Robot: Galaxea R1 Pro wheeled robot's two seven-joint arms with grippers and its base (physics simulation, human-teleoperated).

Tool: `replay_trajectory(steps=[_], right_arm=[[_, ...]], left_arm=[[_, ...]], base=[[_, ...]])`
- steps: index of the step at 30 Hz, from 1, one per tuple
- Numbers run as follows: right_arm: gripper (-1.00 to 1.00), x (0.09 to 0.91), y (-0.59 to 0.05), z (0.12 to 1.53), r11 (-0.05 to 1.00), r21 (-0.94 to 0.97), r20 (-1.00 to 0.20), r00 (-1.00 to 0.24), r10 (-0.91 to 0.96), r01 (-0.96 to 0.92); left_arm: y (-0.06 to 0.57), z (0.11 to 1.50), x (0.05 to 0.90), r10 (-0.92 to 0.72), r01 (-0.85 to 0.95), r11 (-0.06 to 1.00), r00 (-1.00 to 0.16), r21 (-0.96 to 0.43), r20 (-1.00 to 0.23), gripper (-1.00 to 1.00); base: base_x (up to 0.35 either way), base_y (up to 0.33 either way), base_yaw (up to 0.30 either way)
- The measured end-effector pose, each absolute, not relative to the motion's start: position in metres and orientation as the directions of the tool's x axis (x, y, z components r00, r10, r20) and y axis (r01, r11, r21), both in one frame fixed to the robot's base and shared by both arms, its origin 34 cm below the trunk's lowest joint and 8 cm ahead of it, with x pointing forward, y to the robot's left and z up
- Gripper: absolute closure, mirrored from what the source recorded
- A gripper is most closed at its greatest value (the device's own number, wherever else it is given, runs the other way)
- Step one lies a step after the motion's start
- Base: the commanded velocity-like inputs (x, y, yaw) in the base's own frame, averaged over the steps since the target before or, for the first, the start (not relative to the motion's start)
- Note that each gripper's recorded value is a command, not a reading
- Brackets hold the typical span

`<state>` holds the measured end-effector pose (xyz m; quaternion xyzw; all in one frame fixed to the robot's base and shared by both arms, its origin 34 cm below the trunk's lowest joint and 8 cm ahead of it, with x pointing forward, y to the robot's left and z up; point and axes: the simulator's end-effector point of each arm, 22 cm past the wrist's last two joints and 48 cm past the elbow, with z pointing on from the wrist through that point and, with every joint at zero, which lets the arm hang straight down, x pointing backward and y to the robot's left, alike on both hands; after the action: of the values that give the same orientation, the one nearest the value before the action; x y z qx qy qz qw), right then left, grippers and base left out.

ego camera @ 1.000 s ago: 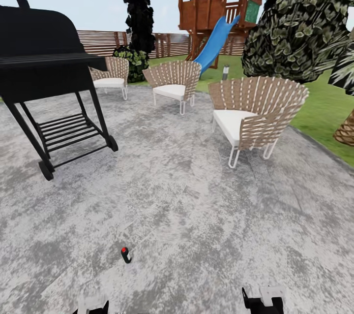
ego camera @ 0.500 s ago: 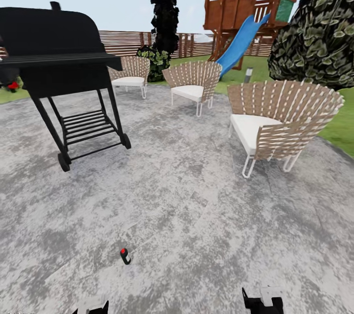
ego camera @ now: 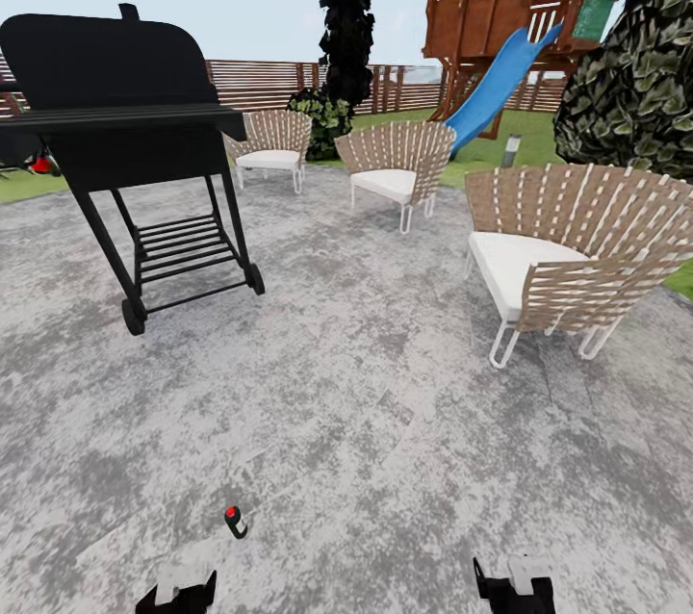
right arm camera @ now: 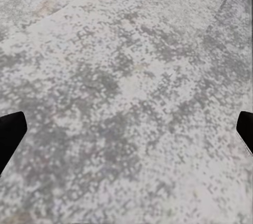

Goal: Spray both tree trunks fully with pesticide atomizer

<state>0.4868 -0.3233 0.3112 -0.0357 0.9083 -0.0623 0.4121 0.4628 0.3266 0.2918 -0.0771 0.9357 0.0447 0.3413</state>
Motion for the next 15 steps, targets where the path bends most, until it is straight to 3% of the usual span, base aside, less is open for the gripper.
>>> replay_trajectory(steps=[4, 7, 15], right_arm=[[-1.00, 0.520, -0.324, 0.332, 0.989, -0.149, -0.795, -0.594, -0.125, -0.008], [-1.00, 0.581, -0.314, 0.376, 0.989, -0.149, -0.865, -0.486, -0.128, 0.005], [-1.00, 0.665, -0.285, 0.448, 0.992, -0.122, -0.883, -0.461, -0.091, 0.038]], left_arm=[[0.328, 0.322, 0.527, -0.089, -0.156, 0.987, -0.687, 0.026, -0.721, -1.00], [0.334, 0.380, 0.628, -0.057, -0.135, 0.991, -0.585, 0.027, -0.809, -1.00], [0.334, 0.406, 0.677, -0.044, -0.118, 0.992, -0.614, 0.036, -0.788, -1.00]], base=[[0.011, -0.006, 0.002], [0.002, -0.001, 0.000], [0.000, 0.000, 0.000]])
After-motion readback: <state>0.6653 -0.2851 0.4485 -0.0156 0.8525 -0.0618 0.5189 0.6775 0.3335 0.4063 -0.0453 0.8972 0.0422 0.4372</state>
